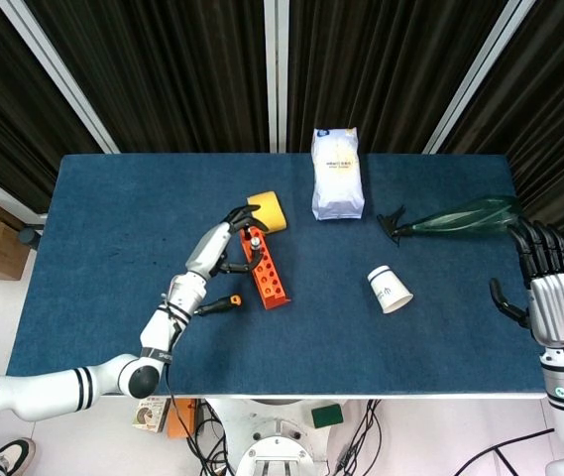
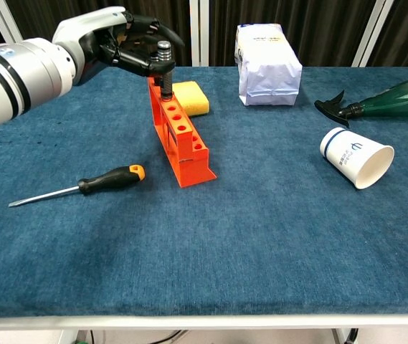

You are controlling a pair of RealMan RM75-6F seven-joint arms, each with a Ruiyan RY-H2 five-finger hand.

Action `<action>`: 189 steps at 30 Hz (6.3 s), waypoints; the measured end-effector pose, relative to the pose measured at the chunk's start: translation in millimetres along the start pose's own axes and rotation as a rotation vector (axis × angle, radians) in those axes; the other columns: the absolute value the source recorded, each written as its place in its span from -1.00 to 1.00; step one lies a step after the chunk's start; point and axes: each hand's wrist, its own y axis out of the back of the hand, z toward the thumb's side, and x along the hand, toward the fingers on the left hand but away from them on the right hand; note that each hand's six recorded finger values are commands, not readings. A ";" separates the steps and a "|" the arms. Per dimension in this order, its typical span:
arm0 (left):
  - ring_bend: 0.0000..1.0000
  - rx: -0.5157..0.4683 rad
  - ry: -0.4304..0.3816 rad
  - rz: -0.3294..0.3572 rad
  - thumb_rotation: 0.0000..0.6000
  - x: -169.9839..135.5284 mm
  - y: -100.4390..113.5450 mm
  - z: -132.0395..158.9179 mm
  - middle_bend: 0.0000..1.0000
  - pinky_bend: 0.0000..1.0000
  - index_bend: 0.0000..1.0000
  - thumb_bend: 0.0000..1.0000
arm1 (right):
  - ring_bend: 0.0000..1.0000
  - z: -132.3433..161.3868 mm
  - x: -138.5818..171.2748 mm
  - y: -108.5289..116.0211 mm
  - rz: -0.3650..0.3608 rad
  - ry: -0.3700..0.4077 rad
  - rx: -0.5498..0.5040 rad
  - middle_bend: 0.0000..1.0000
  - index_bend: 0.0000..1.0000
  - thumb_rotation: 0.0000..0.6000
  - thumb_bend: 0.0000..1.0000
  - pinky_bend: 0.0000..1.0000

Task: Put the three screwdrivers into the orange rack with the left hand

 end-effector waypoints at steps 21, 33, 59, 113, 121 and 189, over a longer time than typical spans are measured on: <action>-1.00 0.444 0.065 0.015 0.99 -69.0 47.6 -27.7 -0.81 -0.84 -0.31 -0.41 | -1.00 2.0 -2.2 15.4 -0.042 0.014 -0.006 -1.00 -1.00 1.00 -0.20 -1.00; -0.90 0.606 0.173 -0.147 0.80 -94.6 -6.1 -66.7 -0.71 -0.79 -0.31 -0.51 | -1.00 4.0 5.5 17.0 -0.040 0.015 -0.010 -1.00 -1.00 1.00 -0.20 -1.00; -0.91 0.790 0.196 -0.114 0.53 -75.1 -44.3 -77.2 -0.71 -0.79 -0.18 -0.43 | -1.00 0.1 5.7 13.5 -0.028 0.008 -0.011 -1.00 -1.00 1.00 -0.20 -1.00; -0.21 0.180 0.075 0.108 1.00 -102.8 53.3 -13.4 0.10 -0.30 0.25 -0.33 | -1.00 7.1 3.5 13.0 -0.028 0.021 -0.015 -1.00 -1.00 1.00 -0.20 -1.00; -0.21 0.094 0.032 0.078 1.00 -105.0 47.9 8.2 0.10 -0.31 0.25 -0.33 | -1.00 7.8 4.5 13.7 -0.029 0.022 -0.016 -1.00 -1.00 1.00 -0.20 -1.00; -0.20 -0.088 -0.050 0.132 1.00 -57.1 10.5 88.9 0.13 -0.33 0.26 -0.33 | -1.00 5.2 6.3 15.5 -0.026 0.018 -0.031 -1.00 -1.00 1.00 -0.20 -1.00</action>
